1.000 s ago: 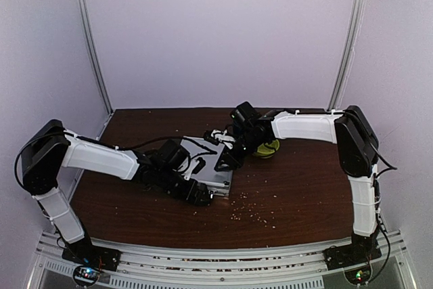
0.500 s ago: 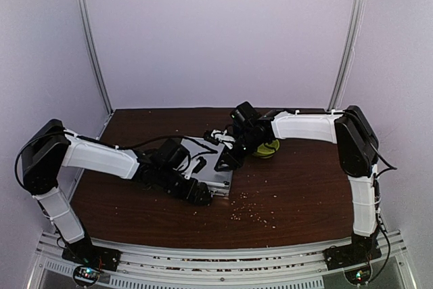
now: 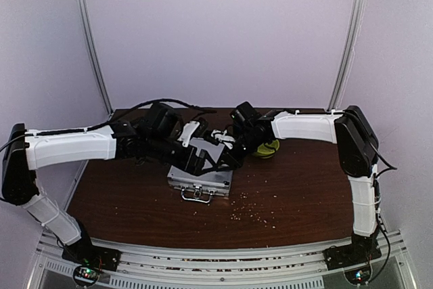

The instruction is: Pack up texas hold em set

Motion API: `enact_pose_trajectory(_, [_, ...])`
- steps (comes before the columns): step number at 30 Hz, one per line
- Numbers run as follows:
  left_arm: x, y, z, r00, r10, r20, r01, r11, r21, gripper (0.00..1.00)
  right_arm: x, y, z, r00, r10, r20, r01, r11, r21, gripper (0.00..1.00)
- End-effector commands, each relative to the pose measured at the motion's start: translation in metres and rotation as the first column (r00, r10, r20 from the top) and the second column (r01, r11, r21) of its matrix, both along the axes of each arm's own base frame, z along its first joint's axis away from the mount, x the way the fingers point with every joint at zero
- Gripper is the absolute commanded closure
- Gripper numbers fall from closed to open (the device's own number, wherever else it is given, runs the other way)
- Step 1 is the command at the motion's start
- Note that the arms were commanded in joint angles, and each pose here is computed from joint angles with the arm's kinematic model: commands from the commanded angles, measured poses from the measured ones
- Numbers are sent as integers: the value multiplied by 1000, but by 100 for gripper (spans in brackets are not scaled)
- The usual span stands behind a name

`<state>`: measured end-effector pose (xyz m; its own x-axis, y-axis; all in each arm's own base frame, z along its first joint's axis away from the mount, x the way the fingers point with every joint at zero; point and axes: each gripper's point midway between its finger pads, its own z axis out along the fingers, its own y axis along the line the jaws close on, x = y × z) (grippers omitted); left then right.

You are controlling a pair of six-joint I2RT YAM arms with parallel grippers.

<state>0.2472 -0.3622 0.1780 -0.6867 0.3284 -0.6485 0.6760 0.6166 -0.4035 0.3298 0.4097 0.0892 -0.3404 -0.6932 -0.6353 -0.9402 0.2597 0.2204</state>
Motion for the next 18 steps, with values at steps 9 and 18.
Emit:
enact_pose_trajectory(9, [-20,25,-77,997,-8,-76,17,993,115,17,-16,-16,-45,994,-13,-107,0,993,-119,62])
enact_pose_trajectory(18, [-13,18,-107,991,48,-122,-35,994,104,15,-17,-17,-47,993,-12,-116,-2,993,-122,63])
